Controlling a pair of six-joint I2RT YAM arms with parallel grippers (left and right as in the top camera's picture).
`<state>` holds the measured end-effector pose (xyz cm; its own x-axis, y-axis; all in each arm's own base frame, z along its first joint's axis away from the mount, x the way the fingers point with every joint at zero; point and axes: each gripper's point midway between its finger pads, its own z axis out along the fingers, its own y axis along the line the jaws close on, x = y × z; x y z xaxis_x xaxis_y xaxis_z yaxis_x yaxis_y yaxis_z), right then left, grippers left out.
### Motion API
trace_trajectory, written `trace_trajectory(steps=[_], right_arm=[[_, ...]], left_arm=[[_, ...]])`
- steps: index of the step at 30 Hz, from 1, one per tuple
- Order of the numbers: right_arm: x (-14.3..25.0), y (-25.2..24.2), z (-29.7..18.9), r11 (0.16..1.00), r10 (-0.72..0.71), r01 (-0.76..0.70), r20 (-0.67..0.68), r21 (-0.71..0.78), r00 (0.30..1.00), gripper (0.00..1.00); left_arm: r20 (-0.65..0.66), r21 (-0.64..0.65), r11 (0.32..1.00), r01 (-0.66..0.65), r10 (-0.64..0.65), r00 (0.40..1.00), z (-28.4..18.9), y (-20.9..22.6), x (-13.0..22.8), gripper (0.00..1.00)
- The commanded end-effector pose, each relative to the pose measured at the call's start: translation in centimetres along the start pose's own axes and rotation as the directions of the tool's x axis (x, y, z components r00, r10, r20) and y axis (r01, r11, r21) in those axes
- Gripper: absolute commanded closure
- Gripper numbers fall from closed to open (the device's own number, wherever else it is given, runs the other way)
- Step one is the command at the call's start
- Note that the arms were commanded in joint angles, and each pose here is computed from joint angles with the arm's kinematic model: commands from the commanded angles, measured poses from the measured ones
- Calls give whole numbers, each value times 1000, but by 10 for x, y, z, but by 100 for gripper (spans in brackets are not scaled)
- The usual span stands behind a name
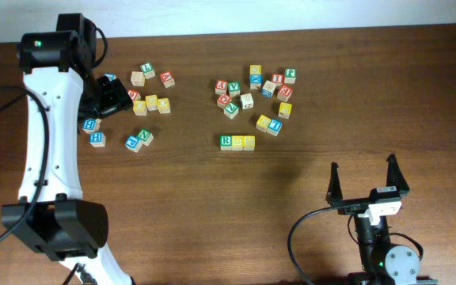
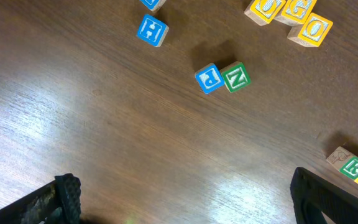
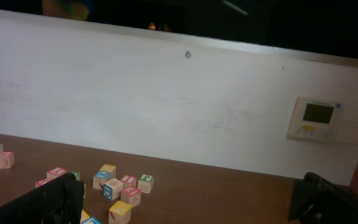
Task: Spell out RSS
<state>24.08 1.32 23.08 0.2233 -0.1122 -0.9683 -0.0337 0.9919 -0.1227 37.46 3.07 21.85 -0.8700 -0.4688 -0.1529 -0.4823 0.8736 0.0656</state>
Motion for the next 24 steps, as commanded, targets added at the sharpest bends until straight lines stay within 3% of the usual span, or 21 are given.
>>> trace_trajectory(steps=[1, 5, 15, 24], right_arm=[[1, -5, -1, 1000, -5, 5, 4, 25, 1000, 2], [8, -4, -1, 1000, -3, 4, -26, 21, 1000, 2], [75, 4, -12, 1000, 0, -4, -295, -11, 955, 2], [75, 0, -12, 1000, 0, 4, -299, 12, 954, 2]], left_arm=[[0, -12, 1000, 18, -18, 1000, 1, 3, -1, 1], [0, -12, 1000, 19, -19, 1000, 1, 3, -1, 1], [0, -12, 1000, 18, -18, 1000, 1, 3, -1, 1], [0, -12, 1000, 18, -18, 1000, 1, 3, -1, 1]])
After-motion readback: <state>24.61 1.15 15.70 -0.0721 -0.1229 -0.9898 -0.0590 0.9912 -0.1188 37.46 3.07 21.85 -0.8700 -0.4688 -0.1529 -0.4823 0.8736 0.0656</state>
